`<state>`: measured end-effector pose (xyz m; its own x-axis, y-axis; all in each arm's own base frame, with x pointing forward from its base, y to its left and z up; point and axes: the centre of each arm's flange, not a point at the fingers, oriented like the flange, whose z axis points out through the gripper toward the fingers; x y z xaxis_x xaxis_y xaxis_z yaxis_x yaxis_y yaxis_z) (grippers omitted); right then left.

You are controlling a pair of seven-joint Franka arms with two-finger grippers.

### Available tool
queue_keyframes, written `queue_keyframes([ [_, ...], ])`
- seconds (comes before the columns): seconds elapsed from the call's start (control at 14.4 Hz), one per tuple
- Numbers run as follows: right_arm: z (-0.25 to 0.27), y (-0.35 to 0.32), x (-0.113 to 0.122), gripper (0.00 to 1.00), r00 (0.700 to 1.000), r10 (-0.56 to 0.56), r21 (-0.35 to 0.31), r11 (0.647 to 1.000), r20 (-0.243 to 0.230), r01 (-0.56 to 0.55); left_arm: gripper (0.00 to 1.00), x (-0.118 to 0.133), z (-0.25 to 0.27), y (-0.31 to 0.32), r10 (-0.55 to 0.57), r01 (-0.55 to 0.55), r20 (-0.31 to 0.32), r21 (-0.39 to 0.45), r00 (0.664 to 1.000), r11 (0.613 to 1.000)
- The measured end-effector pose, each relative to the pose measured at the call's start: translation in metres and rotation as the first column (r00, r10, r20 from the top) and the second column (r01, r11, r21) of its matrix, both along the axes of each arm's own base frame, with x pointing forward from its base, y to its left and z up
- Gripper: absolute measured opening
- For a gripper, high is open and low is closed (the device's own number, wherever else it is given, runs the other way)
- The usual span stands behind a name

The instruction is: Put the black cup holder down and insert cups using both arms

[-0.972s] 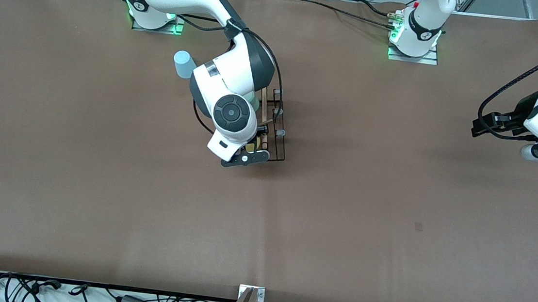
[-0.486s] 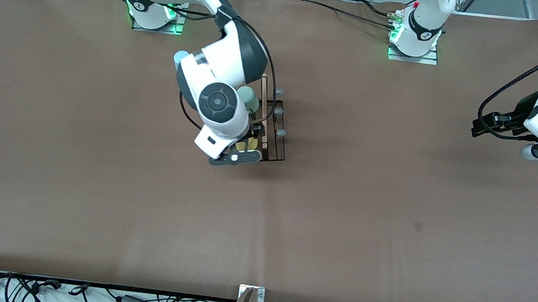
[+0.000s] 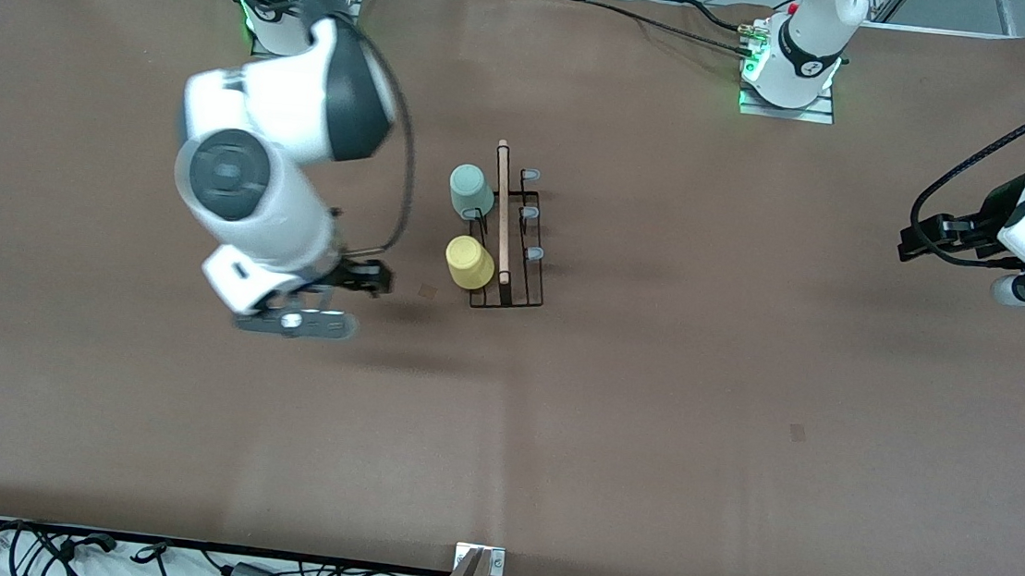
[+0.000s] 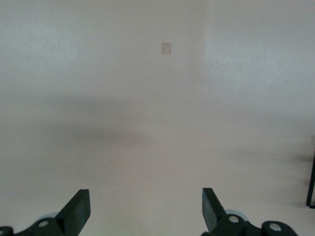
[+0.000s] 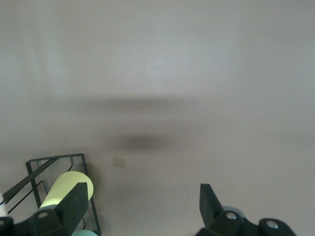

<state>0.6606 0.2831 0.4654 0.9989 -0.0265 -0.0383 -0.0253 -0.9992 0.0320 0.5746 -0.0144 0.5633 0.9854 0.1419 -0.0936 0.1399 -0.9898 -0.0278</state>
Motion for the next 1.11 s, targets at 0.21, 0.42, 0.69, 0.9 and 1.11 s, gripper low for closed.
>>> queue_keyframes([
  [0.21,0.014,-0.054,0.016,1.00,0.999,-0.048,0.003,0.999,0.005,0.048,1.00,0.000,0.000,0.000,0.000,0.000,0.000,0.000,1.000,1.000],
  [0.42,0.029,-0.110,0.028,1.00,0.992,-0.123,0.024,0.992,0.018,0.122,1.00,0.000,0.000,0.000,0.000,0.000,0.000,0.000,1.000,1.000],
  [0.69,0.061,-0.197,0.035,1.00,0.980,-0.193,0.080,0.979,0.043,0.189,1.00,0.000,0.000,0.001,0.001,-0.001,0.000,0.000,1.000,1.000],
  [0.9,0.077,-0.247,0.029,1.00,0.978,-0.200,0.086,0.977,0.065,0.195,1.00,0.000,0.000,0.001,0.001,-0.001,0.000,0.000,1.000,1.000],
  [1.11,0.094,-0.278,0.012,1.00,0.981,-0.174,0.066,0.983,0.081,0.169,1.00,0.000,0.000,0.001,0.001,-0.001,0.000,0.000,1.000,1.000],
])
